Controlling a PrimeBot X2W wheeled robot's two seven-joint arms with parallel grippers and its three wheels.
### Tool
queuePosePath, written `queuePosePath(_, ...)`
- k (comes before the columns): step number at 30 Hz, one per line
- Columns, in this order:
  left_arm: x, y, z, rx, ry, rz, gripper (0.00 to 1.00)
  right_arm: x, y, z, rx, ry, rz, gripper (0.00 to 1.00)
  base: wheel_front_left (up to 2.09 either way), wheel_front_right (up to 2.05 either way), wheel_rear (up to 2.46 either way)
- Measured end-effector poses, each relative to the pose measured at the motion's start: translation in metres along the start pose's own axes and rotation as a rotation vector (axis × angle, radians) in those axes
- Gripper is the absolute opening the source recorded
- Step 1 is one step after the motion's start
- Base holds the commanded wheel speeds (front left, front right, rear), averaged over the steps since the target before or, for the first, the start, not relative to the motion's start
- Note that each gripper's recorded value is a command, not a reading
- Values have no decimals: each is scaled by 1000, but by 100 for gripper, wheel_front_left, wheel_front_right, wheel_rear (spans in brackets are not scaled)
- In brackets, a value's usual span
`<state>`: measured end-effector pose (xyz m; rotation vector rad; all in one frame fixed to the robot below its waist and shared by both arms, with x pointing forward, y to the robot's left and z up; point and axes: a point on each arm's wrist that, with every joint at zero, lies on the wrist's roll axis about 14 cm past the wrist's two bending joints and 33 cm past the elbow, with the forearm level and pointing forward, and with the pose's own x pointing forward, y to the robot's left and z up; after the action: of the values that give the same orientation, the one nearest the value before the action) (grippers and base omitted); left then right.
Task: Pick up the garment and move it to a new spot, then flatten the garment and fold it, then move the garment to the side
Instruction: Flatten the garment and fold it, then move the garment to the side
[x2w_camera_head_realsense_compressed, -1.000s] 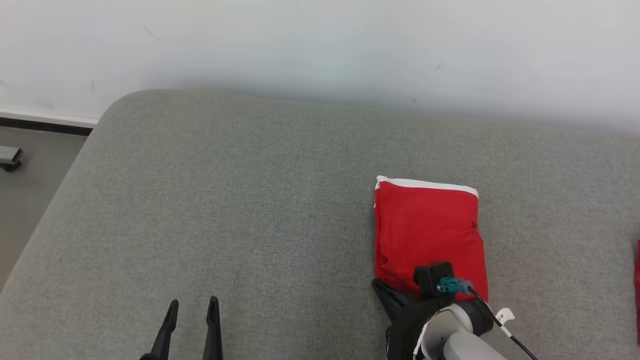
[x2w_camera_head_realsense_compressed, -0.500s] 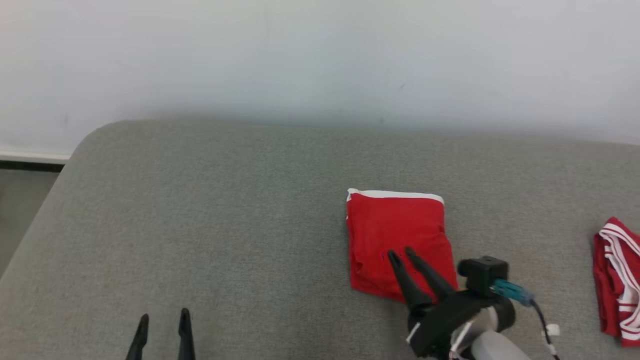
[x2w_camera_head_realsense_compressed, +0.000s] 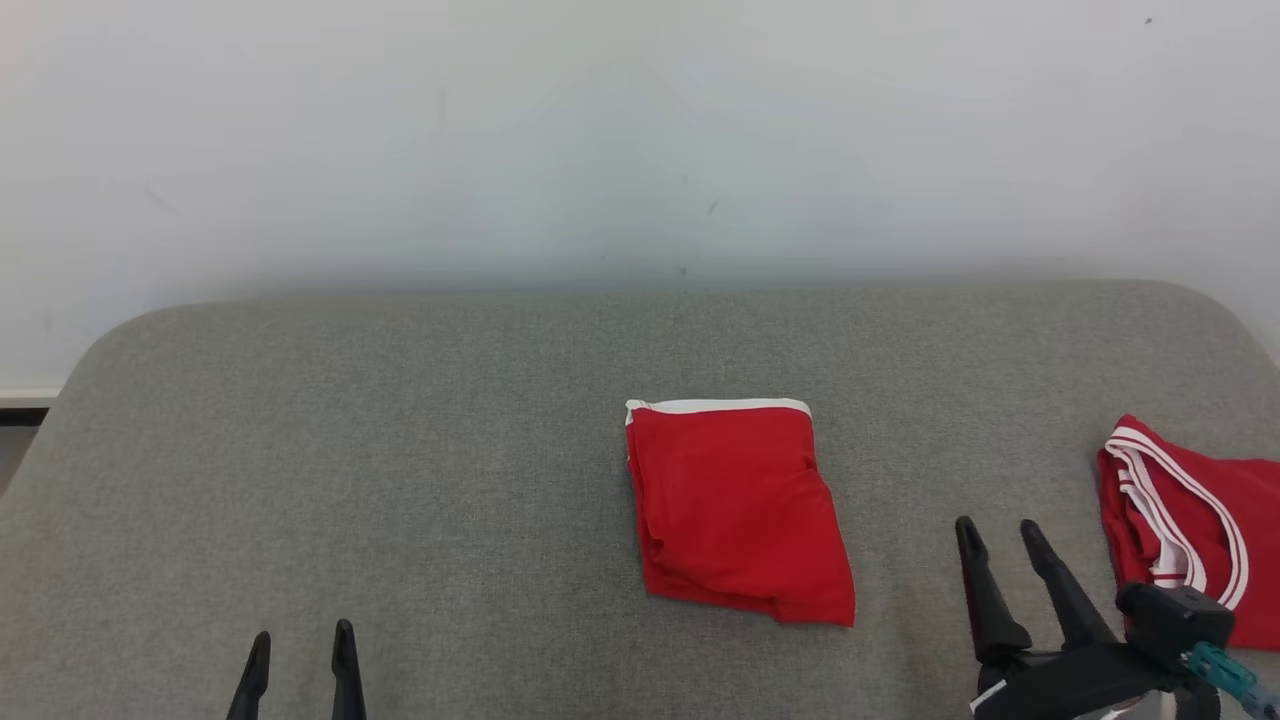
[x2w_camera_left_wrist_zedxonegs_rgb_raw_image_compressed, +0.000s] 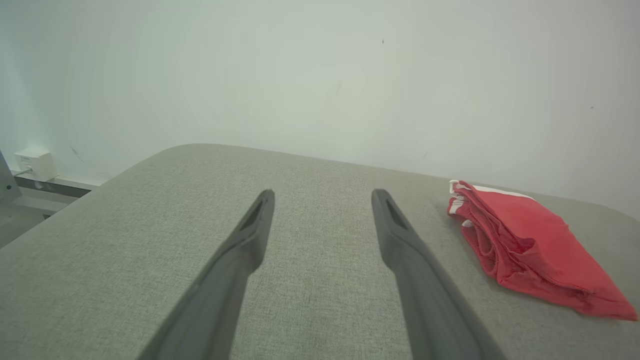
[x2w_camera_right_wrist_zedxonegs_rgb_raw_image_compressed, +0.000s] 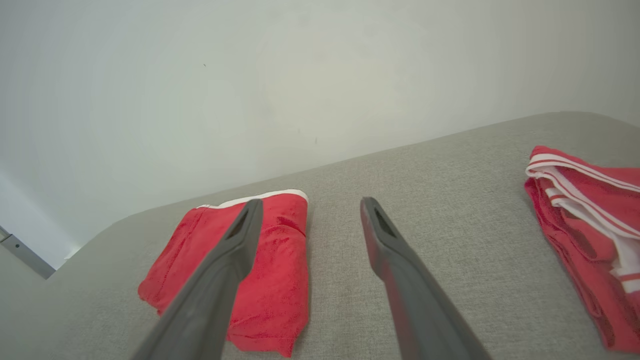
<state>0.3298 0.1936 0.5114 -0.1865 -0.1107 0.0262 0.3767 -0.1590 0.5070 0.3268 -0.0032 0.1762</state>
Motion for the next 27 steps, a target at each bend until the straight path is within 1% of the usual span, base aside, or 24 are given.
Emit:
queuePosePath(4, 2, -4, -1, 7, 4, -18, 100, -15, -19, 9, -26, -26, -62, 100, 0, 0, 0)
queuePosePath(8, 3, -9, -13, 11, 40, -43, 100, -23, -24, 15, -42, -33, -86, 100, 0, 0, 0)
queuePosePath(11, 6, -13, -17, 10, 53, -59, 100, -30, -29, 10, -47, -7, -106, 100, 0, 0, 0)
queuePosePath(17, 12, -17, -18, 12, 54, -71, 100, -41, -37, 2, -51, 29, -137, 100, 0, 0, 0)
queuePosePath(27, 13, -12, -19, 20, 60, -59, 100, -43, -37, -3, -42, 40, -144, 100, 0, 0, 0)
